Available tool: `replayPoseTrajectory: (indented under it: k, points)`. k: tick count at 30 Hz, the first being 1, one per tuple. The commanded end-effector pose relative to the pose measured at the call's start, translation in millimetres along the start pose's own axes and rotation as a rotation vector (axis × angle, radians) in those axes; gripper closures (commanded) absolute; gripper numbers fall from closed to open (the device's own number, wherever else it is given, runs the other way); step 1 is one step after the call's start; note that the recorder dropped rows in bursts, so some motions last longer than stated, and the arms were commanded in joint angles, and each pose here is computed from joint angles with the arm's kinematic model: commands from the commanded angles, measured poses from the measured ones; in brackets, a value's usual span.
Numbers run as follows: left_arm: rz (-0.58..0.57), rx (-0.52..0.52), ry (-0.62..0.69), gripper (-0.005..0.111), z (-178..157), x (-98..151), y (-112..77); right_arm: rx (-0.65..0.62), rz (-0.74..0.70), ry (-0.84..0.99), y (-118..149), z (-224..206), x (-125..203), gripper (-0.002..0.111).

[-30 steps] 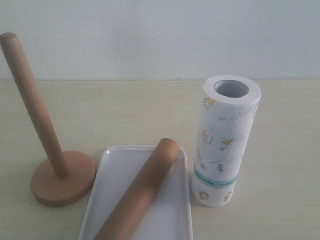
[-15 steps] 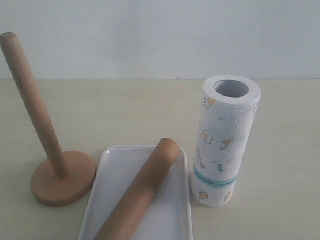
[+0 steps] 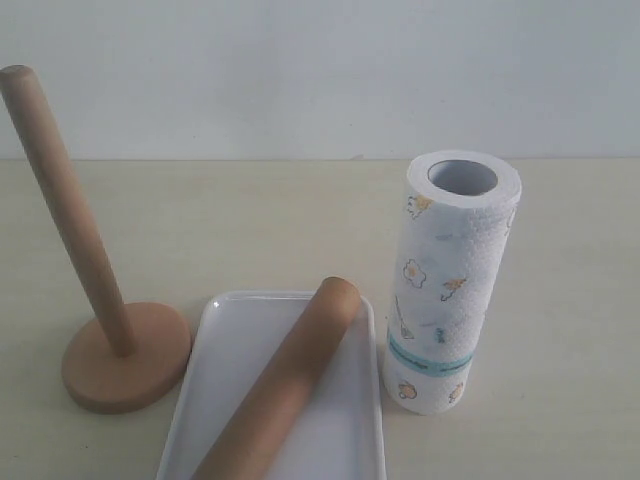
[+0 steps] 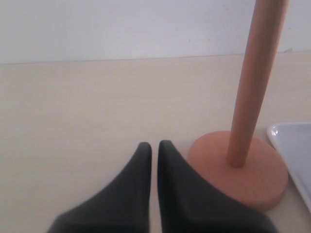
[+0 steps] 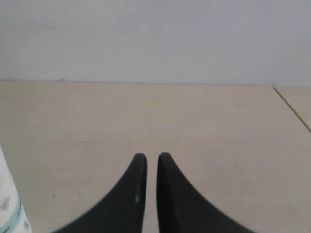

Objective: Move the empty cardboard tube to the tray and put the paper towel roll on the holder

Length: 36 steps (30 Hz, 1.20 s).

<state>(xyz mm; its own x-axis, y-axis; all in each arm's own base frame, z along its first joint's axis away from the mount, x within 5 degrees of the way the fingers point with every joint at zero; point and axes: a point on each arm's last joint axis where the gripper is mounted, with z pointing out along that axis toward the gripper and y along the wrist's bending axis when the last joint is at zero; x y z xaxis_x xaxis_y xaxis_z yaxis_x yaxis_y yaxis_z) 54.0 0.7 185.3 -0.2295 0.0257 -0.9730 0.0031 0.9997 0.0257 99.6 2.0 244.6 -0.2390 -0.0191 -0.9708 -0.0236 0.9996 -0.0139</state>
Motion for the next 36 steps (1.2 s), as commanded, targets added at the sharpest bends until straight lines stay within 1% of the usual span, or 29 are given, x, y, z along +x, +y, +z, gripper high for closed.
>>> replayPoseTrajectory:
  k: [1, 3, 6, 11, 14, 16, 19, 21, 24, 29, 30, 31, 33, 36]
  points:
    - [-0.013, 0.000, 0.000, 0.103, 0, 1, -0.1, -0.005, 0.119, -0.082, 0, 2, -10, 0.100]
    - [-0.013, 0.000, 0.000, 0.103, 0, 1, -0.1, -0.010, 0.205, -0.101, 0, 2, -12, 0.100]
    - [-0.013, 0.000, 0.000, 0.103, 0, 1, -0.1, -0.010, 0.207, -0.100, 0, 4, -10, 0.100]
    - [-0.013, 0.000, -0.001, 0.103, 0, 1, -0.1, -0.029, 0.195, -0.014, 3, 20, 11, 0.100]
    - [-0.013, 0.000, -0.001, 0.103, 0, 1, -0.1, -0.114, 0.096, -0.015, 14, 30, 20, 0.101]
    - [-0.013, 0.000, -0.001, 0.103, 0, 1, -0.1, -0.224, -0.031, -0.035, 28, 34, 25, 0.109]
    - [-0.013, 0.000, -0.001, 0.103, 0, 1, -0.1, -0.387, -0.164, -0.040, 48, 38, 32, 0.108]
    - [-0.013, 0.000, -0.001, 0.103, 0, 1, -0.1, -0.442, -0.198, -0.005, 55, 40, 38, 0.108]
    - [-0.013, 0.000, -0.001, 0.103, 0, 1, -0.1, -0.492, -0.237, 0.048, 63, 43, 46, 0.108]
    - [-0.013, 0.000, -0.001, 0.103, 0, 1, -0.1, -0.537, -0.228, 0.121, 71, 47, 55, 0.107]
    - [-0.013, 0.000, -0.001, 0.103, 0, 1, -0.1, -0.536, -0.212, 0.137, 72, 48, 57, 0.103]
    - [-0.013, 0.000, -0.001, 0.103, 0, 1, -0.1, -0.533, -0.191, 0.149, 72, 48, 57, 0.096]
    - [-0.013, 0.000, -0.001, 0.103, 0, 1, -0.1, -0.530, -0.170, 0.164, 72, 49, 59, 0.075]
    - [-0.013, 0.000, -0.001, 0.103, 0, 1, -0.1, -0.526, -0.134, 0.168, 72, 49, 58, 0.024]
